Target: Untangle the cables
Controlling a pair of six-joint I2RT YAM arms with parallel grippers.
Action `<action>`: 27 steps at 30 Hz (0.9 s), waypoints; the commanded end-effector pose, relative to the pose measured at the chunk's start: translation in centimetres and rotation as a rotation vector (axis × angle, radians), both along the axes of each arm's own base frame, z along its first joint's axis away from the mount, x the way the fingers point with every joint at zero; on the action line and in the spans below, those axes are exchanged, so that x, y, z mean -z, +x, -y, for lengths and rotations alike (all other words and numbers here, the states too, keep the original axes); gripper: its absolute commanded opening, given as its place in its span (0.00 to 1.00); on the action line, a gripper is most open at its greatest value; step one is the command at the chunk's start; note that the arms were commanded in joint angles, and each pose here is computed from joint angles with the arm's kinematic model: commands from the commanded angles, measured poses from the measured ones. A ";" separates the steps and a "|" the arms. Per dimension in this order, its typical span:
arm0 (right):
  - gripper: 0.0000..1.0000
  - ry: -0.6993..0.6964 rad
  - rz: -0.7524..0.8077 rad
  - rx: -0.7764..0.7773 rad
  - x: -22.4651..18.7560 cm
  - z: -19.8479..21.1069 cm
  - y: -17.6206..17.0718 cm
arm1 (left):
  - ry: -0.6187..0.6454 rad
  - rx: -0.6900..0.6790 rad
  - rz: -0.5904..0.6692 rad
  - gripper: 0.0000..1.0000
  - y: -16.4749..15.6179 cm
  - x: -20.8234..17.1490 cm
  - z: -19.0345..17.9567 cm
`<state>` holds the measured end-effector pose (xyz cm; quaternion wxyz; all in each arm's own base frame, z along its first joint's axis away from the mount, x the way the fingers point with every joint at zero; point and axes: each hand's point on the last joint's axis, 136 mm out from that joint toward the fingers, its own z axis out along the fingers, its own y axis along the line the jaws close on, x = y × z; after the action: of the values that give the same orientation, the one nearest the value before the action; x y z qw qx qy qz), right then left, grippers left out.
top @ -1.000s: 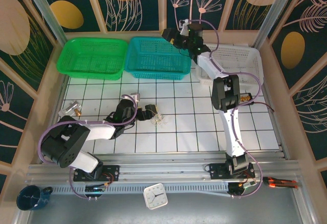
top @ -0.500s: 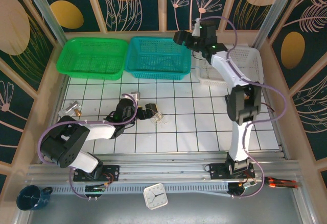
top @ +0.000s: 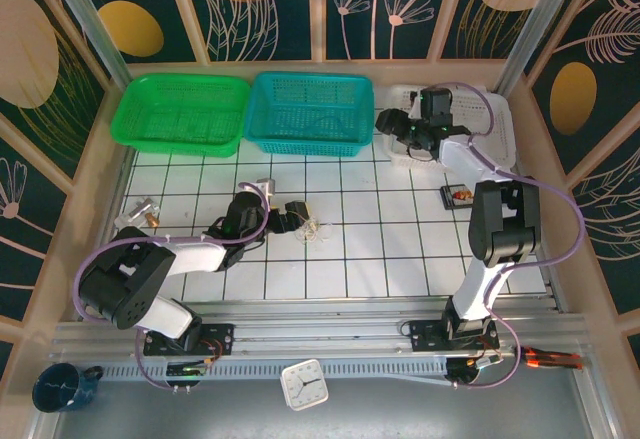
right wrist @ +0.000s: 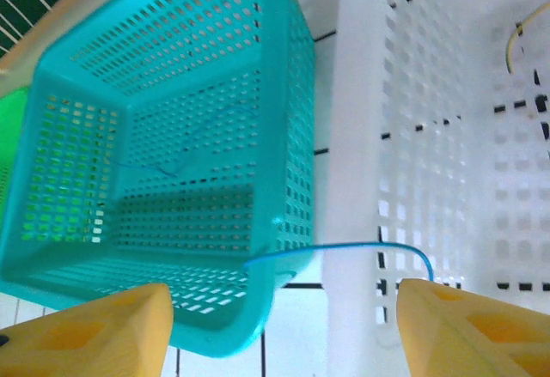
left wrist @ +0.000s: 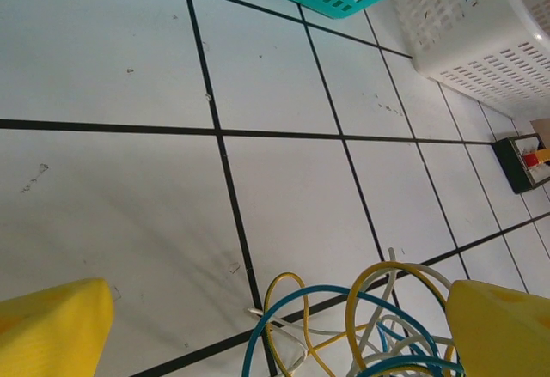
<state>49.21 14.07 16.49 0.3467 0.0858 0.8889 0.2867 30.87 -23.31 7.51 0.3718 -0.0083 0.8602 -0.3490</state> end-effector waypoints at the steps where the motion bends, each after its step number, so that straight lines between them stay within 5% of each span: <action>1: 0.67 -0.007 0.049 0.006 -0.8 0.0 0.5 | -0.036 0.011 0.025 0.99 0.6 -1.3 0.7; 27: 0.55 0.017 0.002 0.052 2.9 0.9 3.7 | -0.045 0.008 0.003 0.99 0.3 -0.3 0.6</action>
<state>51.36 13.52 12.42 0.3311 0.1085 0.8937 0.2828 30.85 -23.51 7.29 0.3664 -0.0118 0.8599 -0.3552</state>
